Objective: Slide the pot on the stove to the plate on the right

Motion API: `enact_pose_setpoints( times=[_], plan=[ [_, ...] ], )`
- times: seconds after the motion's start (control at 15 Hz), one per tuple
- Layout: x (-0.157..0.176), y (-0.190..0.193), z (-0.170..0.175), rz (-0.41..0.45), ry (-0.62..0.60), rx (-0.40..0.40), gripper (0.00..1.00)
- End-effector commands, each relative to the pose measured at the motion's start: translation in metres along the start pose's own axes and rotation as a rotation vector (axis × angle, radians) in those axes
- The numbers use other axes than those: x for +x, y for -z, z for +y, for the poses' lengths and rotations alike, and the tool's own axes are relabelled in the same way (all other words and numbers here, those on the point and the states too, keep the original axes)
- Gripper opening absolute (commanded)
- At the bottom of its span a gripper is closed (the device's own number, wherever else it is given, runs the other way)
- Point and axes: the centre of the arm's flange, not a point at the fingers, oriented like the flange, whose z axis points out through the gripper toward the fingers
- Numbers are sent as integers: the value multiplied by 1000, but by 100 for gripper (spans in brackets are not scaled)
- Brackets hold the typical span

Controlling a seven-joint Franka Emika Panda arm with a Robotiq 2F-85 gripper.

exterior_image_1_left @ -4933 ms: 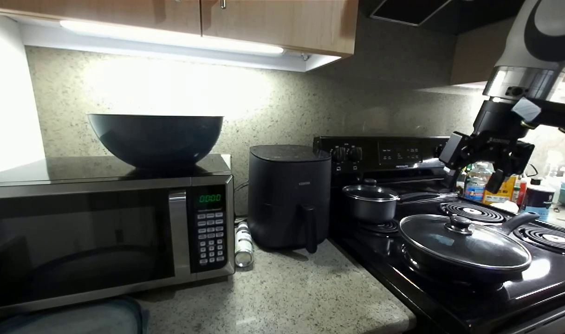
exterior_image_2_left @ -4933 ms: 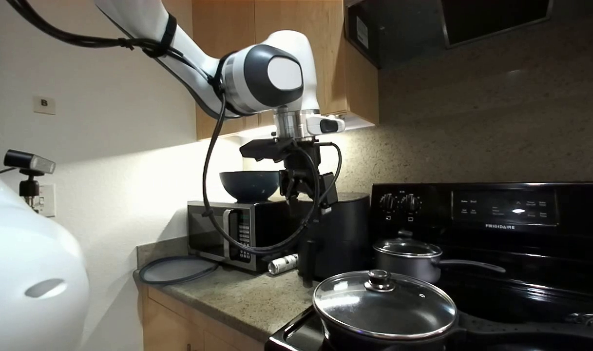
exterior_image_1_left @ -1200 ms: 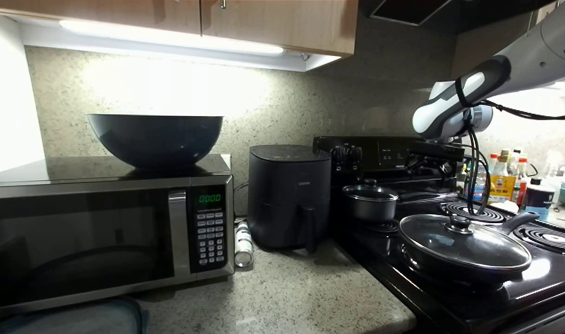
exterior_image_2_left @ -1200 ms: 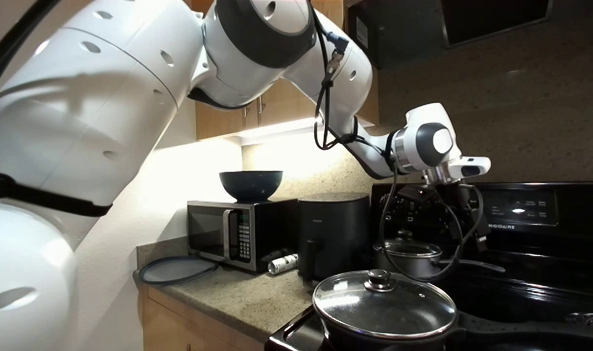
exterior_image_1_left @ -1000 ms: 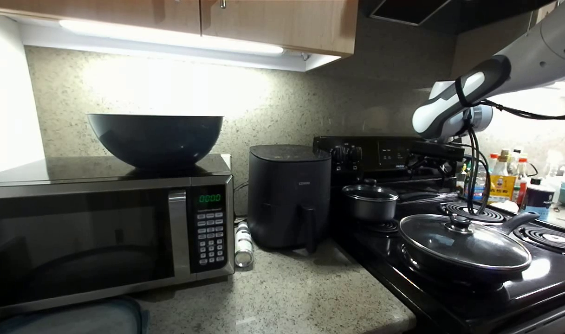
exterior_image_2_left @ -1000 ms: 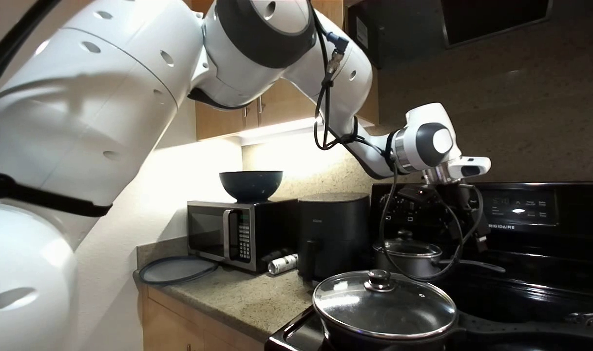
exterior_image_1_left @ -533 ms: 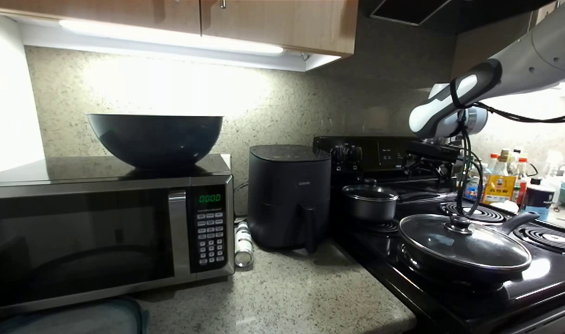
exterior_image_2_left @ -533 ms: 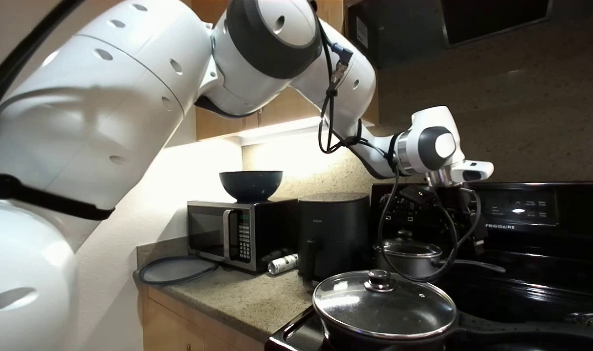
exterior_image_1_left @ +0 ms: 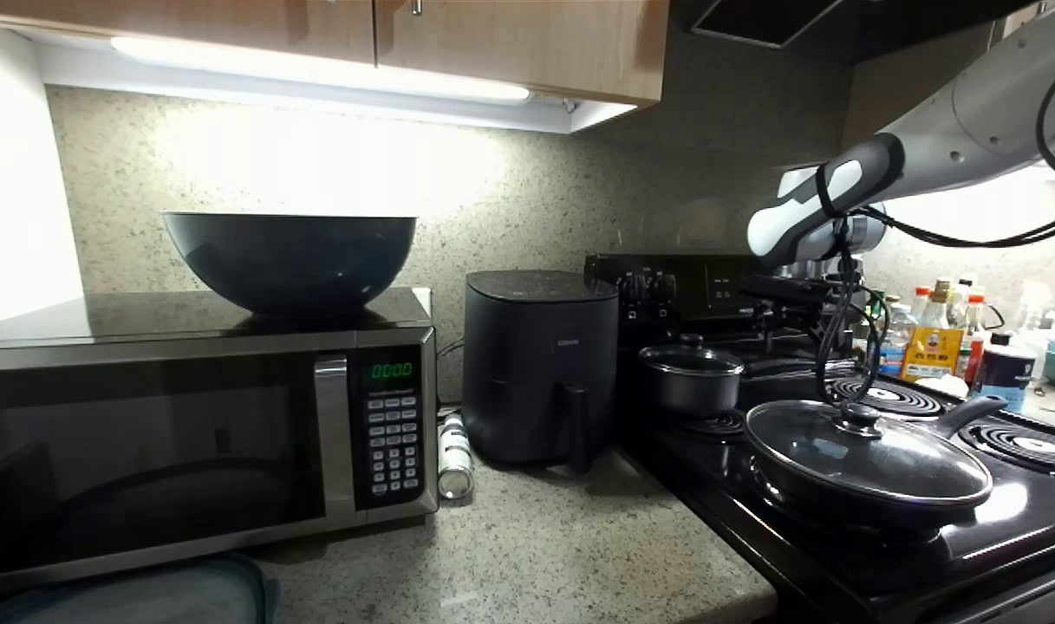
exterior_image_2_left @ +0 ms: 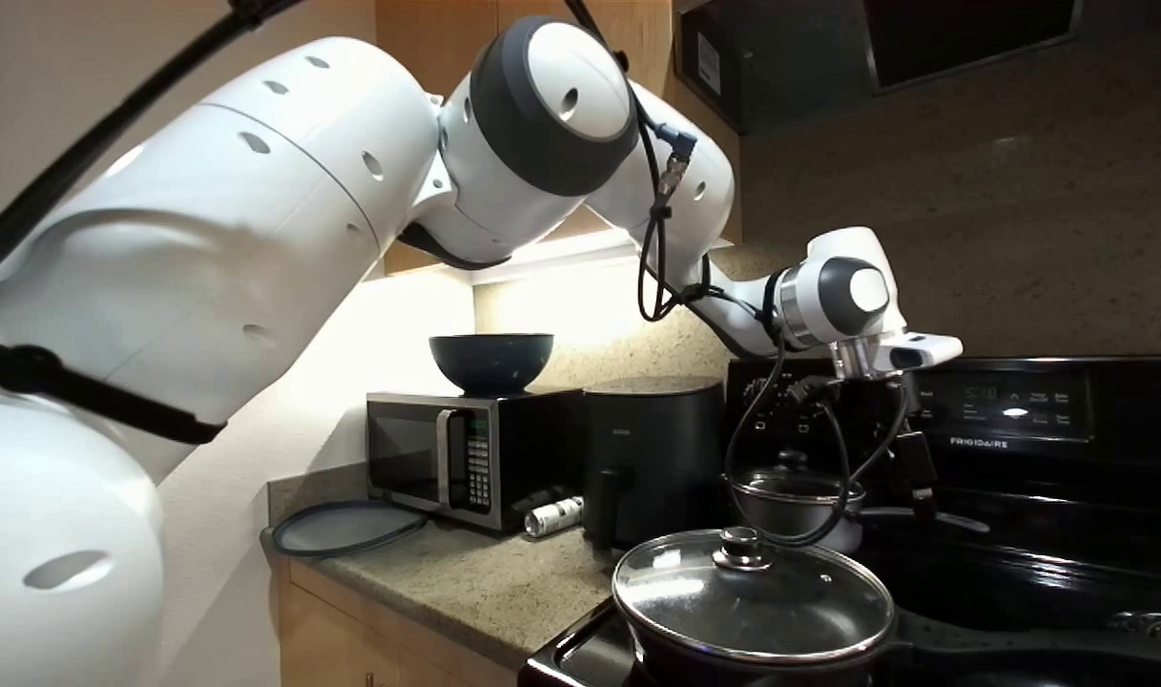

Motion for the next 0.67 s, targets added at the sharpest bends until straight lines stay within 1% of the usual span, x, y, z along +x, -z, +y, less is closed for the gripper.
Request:
enact_pose_setpoints(
  times=[0.0, 0.13, 0.2, 0.4, 0.53, 0.6],
  plan=[
    [-12, 11, -1, -60, -126, -101, 100],
    [-15, 17, 0, -93, -145, -124, 100],
    [-13, 6, 1, -67, -104, -104, 100],
    [-15, 11, 0, -76, -115, -116, 100],
    [-13, 3, -7, -81, -134, -107, 100],
    [-13, 0, -10, -75, -170, -118, 100]
  ],
)
